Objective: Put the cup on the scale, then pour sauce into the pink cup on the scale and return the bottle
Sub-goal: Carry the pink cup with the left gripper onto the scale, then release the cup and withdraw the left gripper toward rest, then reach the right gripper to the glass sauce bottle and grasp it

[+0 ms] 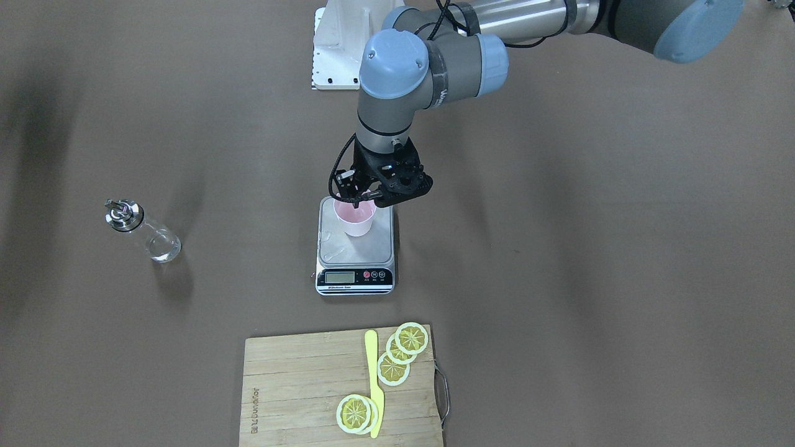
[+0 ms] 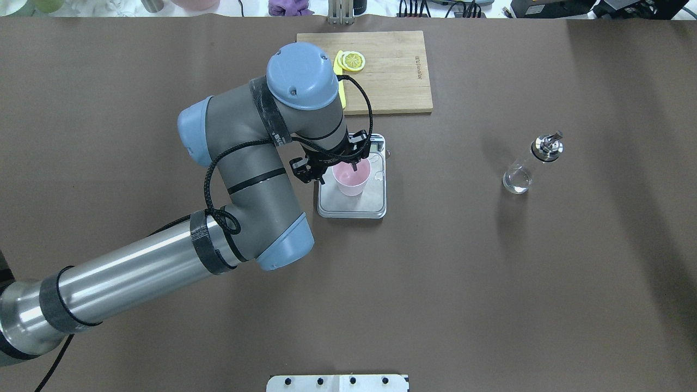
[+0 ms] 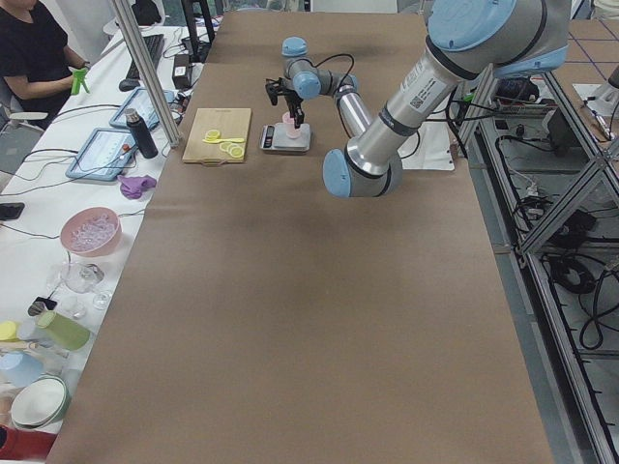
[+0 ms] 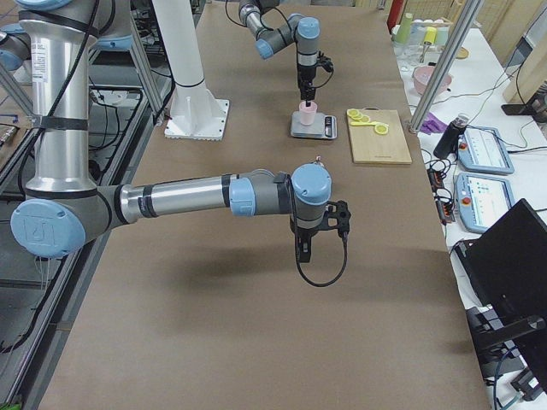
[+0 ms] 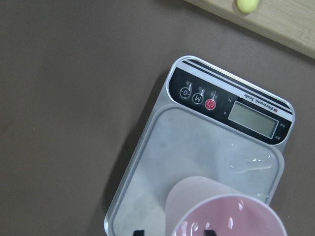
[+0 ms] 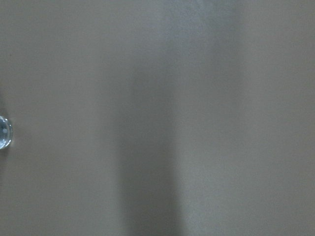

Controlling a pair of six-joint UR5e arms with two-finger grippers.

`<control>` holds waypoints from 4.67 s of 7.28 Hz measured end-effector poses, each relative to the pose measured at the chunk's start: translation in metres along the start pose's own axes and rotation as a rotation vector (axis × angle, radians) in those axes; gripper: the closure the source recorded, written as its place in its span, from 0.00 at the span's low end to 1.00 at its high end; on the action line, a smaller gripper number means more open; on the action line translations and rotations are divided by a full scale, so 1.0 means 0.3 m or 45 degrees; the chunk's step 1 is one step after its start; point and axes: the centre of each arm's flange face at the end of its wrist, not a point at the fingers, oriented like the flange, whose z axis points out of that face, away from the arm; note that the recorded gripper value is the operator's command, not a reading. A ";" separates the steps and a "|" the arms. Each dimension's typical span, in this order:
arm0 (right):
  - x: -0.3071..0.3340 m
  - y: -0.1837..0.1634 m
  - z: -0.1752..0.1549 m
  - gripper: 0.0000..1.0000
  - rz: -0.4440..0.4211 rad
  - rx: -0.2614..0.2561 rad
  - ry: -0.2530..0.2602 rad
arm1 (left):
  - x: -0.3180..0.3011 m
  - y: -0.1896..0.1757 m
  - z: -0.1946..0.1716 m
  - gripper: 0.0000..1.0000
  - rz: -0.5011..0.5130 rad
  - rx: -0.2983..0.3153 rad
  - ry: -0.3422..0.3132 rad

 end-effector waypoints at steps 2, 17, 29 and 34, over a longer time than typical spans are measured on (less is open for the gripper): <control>-0.177 0.053 -0.153 0.00 -0.128 0.114 0.003 | -0.092 -0.014 -0.073 0.01 0.023 0.016 0.025; -0.708 0.272 0.076 0.00 -0.306 0.456 -0.029 | -1.060 -0.392 -0.411 0.01 0.455 0.143 -0.359; -0.823 0.378 0.577 0.01 -0.447 0.841 0.088 | -1.110 -0.426 -0.390 0.01 0.445 0.136 -0.389; -0.906 0.326 0.696 0.01 -0.469 0.944 0.094 | -1.102 -0.427 -0.383 0.01 0.439 0.133 -0.389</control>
